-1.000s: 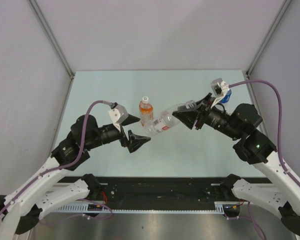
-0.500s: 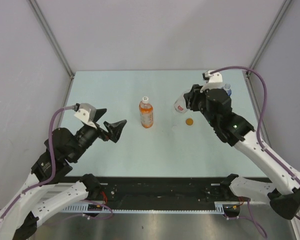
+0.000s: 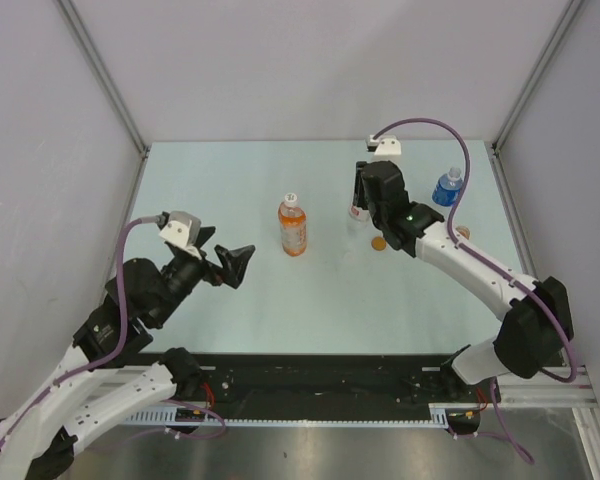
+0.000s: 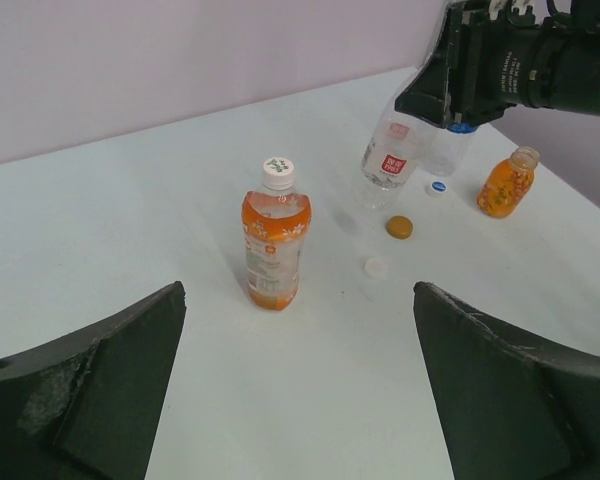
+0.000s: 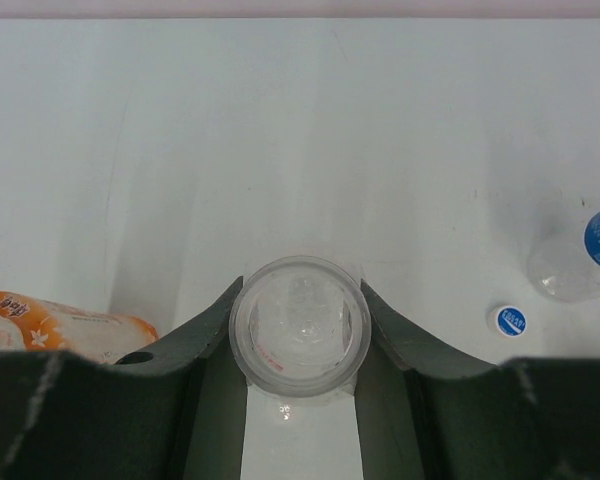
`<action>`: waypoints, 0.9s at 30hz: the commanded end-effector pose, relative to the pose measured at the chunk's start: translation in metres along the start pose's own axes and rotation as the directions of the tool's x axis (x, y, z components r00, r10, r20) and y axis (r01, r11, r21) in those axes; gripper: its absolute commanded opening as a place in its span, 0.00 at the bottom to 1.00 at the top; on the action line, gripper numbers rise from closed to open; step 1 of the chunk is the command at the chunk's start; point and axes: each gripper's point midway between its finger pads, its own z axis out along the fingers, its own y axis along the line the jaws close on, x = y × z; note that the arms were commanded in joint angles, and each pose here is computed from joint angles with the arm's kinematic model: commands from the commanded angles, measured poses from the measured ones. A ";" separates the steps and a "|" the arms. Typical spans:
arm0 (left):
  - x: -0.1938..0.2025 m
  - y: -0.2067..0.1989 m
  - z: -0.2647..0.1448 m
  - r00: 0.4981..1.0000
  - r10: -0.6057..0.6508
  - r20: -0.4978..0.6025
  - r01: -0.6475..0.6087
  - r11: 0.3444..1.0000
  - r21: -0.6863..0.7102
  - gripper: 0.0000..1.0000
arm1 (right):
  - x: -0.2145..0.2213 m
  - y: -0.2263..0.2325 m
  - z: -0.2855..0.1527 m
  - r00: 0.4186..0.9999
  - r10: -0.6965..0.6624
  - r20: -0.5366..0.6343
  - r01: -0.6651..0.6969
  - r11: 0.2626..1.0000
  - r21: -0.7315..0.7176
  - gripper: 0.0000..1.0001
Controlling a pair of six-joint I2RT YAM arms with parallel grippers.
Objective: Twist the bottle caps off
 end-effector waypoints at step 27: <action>0.028 -0.005 0.009 0.999 -0.026 -0.046 0.027 0.999 0.023 1.00 | 0.039 0.006 0.071 0.992 0.078 -0.097 -0.076 0.997 0.020 0.31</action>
